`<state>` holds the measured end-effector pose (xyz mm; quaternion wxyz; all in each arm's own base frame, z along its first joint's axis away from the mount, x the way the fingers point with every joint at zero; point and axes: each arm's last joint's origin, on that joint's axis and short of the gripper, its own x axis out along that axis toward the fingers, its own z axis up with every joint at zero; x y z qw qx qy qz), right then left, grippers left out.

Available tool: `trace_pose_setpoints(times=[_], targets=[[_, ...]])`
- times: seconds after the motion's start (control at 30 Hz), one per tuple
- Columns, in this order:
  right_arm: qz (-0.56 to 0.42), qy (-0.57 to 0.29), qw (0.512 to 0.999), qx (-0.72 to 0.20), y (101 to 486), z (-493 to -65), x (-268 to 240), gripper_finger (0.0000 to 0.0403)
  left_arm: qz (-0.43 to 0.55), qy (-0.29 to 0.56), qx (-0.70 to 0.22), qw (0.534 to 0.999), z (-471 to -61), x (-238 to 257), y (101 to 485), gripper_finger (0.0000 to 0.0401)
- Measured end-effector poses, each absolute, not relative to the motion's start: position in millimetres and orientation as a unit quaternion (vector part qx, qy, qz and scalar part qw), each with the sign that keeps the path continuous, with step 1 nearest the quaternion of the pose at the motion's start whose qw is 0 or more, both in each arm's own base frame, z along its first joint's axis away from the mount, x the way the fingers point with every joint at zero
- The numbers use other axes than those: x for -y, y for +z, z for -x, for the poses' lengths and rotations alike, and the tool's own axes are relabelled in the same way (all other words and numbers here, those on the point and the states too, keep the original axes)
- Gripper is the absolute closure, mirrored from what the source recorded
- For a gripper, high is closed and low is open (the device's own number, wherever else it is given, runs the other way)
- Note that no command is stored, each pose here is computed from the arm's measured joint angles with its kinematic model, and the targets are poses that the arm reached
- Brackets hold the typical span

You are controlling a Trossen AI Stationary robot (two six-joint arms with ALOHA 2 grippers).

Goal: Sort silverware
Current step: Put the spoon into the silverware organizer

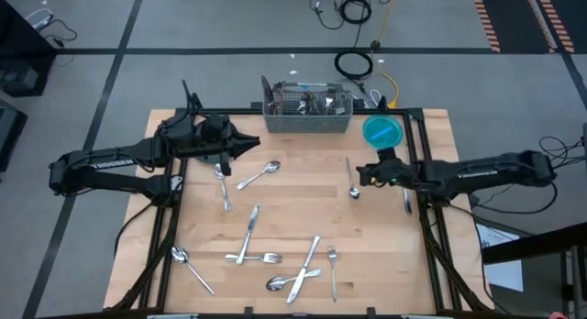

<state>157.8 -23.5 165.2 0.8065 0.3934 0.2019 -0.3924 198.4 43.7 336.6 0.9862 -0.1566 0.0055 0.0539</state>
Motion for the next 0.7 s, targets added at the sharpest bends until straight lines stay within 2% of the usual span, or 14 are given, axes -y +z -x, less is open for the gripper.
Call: trace_pose_setpoints(times=[0.1,0.37,0.47,0.7], targets=[[-0.367,-0.422,0.785,-0.268,158,-164,24,0.019,0.157,0.054,-0.008,0.986,-198,-44,336,0.0366],[-0.321,-0.432,0.776,-0.33,165,-205,27,0.019,0.158,0.056,-0.015,0.986,-198,-44,335,0.0366],[-0.306,-0.447,0.756,-0.367,156,-210,27,0.019,0.16,0.057,-0.025,0.985,-198,-44,333,0.0366],[-0.325,-0.44,0.729,-0.411,134,-219,24,0.019,0.16,0.047,-0.026,0.986,-198,-43,333,0.0366]])
